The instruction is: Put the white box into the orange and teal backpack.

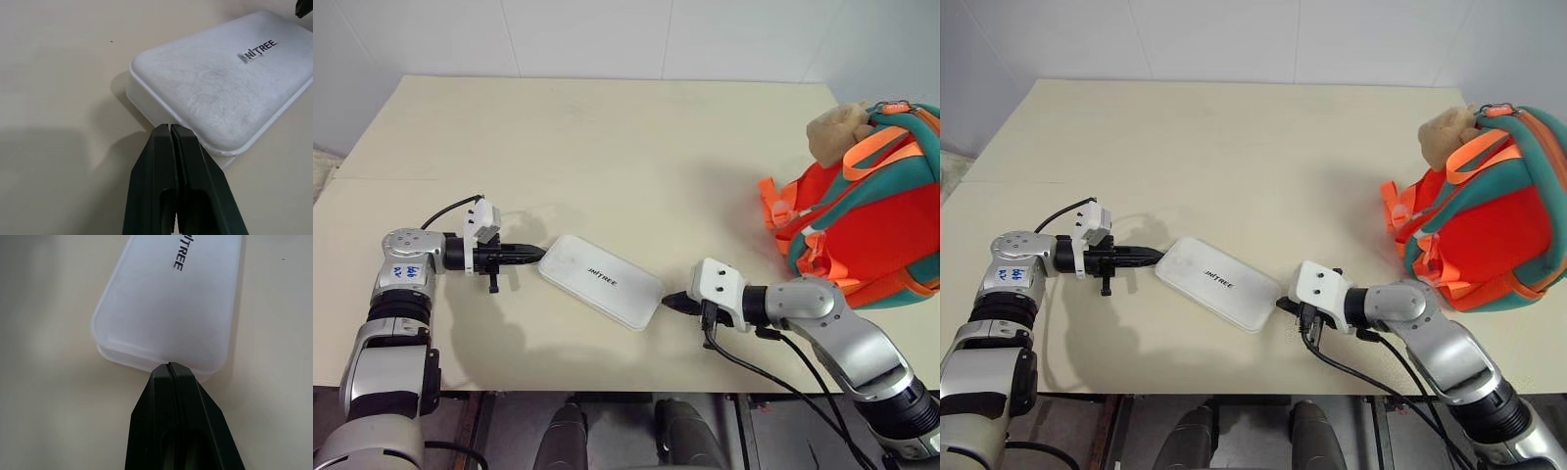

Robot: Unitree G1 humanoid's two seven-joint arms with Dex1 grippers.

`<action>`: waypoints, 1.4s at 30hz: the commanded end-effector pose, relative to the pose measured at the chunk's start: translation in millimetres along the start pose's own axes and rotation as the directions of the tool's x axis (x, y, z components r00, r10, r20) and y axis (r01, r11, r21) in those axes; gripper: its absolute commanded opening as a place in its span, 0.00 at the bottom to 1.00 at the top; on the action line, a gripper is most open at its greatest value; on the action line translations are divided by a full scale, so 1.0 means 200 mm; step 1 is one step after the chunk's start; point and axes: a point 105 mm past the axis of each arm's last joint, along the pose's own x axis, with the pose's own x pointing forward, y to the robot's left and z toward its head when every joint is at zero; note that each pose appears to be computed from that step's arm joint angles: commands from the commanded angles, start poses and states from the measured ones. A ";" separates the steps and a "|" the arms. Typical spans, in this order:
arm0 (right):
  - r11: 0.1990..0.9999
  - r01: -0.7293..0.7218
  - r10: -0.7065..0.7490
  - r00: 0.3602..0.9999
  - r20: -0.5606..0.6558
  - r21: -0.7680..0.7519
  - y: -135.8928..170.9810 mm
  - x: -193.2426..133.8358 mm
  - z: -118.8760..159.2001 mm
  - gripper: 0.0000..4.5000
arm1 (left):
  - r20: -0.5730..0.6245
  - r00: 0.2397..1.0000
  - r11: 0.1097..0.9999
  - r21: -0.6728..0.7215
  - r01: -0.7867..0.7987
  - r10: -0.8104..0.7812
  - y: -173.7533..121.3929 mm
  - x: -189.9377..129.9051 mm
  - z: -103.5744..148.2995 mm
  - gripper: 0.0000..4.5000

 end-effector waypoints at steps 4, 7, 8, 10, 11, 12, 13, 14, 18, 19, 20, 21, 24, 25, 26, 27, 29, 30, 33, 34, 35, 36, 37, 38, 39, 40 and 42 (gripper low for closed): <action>1.000 -0.025 0.024 0.999 -0.023 -0.017 0.02 0.03 -0.03 0.00 | 0.022 1.000 0.999 0.046 -0.005 0.004 0.01 -0.02 0.06 0.01; 0.999 -0.031 0.031 0.999 -0.013 -0.016 0.01 0.06 -0.02 0.00 | 0.025 1.000 0.999 0.049 0.003 -0.004 0.01 -0.01 0.07 0.01; 0.999 -0.030 0.030 1.000 -0.009 -0.017 0.01 0.06 -0.01 0.00 | 0.026 1.000 0.999 0.049 0.007 -0.008 0.00 -0.01 0.07 0.01; 0.999 -0.033 0.033 0.999 -0.003 -0.021 0.01 0.08 -0.01 0.00 | 0.026 1.000 0.999 0.050 0.014 -0.015 0.00 -0.01 0.07 0.01; 0.999 -0.027 0.028 1.000 0.006 -0.023 0.00 0.08 0.00 0.00 | 0.026 0.999 0.999 0.049 0.018 -0.019 -0.01 -0.01 0.07 0.01; 0.999 -0.023 0.024 1.000 0.012 -0.024 -0.01 0.09 0.01 0.00 | 0.025 0.999 0.999 0.048 0.021 -0.022 -0.01 -0.01 0.07 0.01; 0.999 -0.024 0.024 1.000 0.020 -0.028 -0.01 0.09 0.01 0.00 | 0.023 0.999 0.999 0.047 0.026 -0.027 -0.02 -0.02 0.07 0.01; 0.999 -0.024 0.025 0.999 0.025 -0.031 -0.01 0.10 0.02 0.00 | 0.022 0.999 0.998 0.044 0.033 -0.034 -0.03 -0.02 0.07 0.01; 0.999 -0.020 0.022 0.999 0.042 -0.040 -0.02 0.10 0.04 0.00 | 0.010 0.999 0.999 0.020 0.044 -0.044 -0.06 -0.04 0.06 0.01; 0.999 -0.021 0.023 0.999 0.041 -0.043 -0.02 0.10 0.04 0.00 | 0.009 0.999 0.999 0.016 0.045 -0.045 -0.07 -0.05 0.06 0.01; 0.999 -0.022 0.024 0.999 0.040 -0.045 -0.03 0.10 0.03 0.00 | 0.010 0.999 0.999 0.014 0.046 -0.047 -0.08 -0.05 0.05 0.01; 0.999 -0.021 0.023 0.999 0.039 -0.047 -0.03 0.10 0.03 0.00 | 0.009 0.999 0.999 0.012 0.048 -0.048 -0.08 -0.06 0.05 0.01; 0.998 -0.017 0.019 0.999 0.037 -0.055 -0.05 0.10 0.03 0.00 | 0.003 0.998 0.998 -0.004 0.064 -0.064 -0.12 -0.07 0.04 0.01; 0.998 -0.016 0.018 0.999 0.036 -0.060 -0.06 0.10 0.03 0.00 | 0.001 0.997 0.997 -0.010 0.076 -0.076 -0.14 -0.07 0.04 0.01; 0.998 -0.015 0.017 0.999 0.034 -0.063 -0.06 0.09 0.03 0.00 | -0.002 0.996 0.996 -0.016 0.086 -0.086 -0.16 -0.07 0.04 0.01; 0.998 -0.014 0.016 0.999 0.033 -0.066 -0.07 0.09 0.03 0.00 | -0.003 0.996 0.996 -0.018 0.091 -0.091 -0.18 -0.08 0.04 0.01; 0.997 -0.013 0.015 0.999 0.031 -0.070 -0.08 0.09 0.03 0.00 | -0.003 0.996 0.995 -0.024 0.093 -0.094 -0.20 -0.08 0.04 0.01; 0.997 -0.013 0.015 0.999 0.029 -0.073 -0.08 0.09 0.02 0.00 | -0.007 0.995 0.994 -0.029 0.101 -0.101 -0.21 -0.08 0.04 0.01; 0.997 -0.009 0.011 1.000 0.028 -0.079 -0.09 0.09 0.02 0.00 | -0.020 0.993 0.992 -0.049 0.116 -0.117 -0.25 -0.08 0.03 0.01; 0.997 -0.009 0.011 1.000 0.028 -0.082 -0.10 0.09 0.02 0.00 | -0.022 0.992 0.991 -0.054 0.124 -0.126 -0.26 -0.08 0.03 0.01; 0.996 -0.008 0.010 1.000 0.028 -0.084 -0.10 0.09 0.02 0.00 | -0.025 0.991 0.990 -0.058 0.128 -0.129 -0.27 -0.08 0.03 0.01; 0.996 -0.007 0.010 1.000 0.028 -0.086 -0.10 0.10 0.02 0.00 | -0.026 0.991 0.990 -0.061 0.130 -0.132 -0.28 -0.08 0.03 0.01; 0.996 -0.007 0.009 1.000 0.028 -0.087 -0.11 0.10 0.02 0.00 | -0.027 0.991 0.990 -0.063 0.130 -0.132 -0.28 -0.08 0.03 0.01; 0.996 -0.007 0.009 1.000 0.028 -0.088 -0.11 0.10 0.02 0.00 | -0.028 0.991 0.989 -0.065 0.130 -0.133 -0.29 -0.08 0.04 0.01; 0.996 -0.004 0.007 1.000 0.025 -0.091 -0.11 0.10 0.02 0.00 | -0.030 0.990 0.989 -0.067 0.133 -0.135 -0.30 -0.08 0.03 0.01; 0.996 -0.002 0.004 1.000 0.023 -0.093 -0.12 0.10 0.01 0.00 | -0.034 0.989 0.988 -0.071 0.138 -0.141 -0.31 -0.08 0.03 0.01; 0.995 0.003 -0.001 1.000 0.022 -0.098 -0.13 0.10 0.01 0.00 | -0.042 0.989 0.987 -0.077 0.140 -0.143 -0.32 -0.08 0.03 0.01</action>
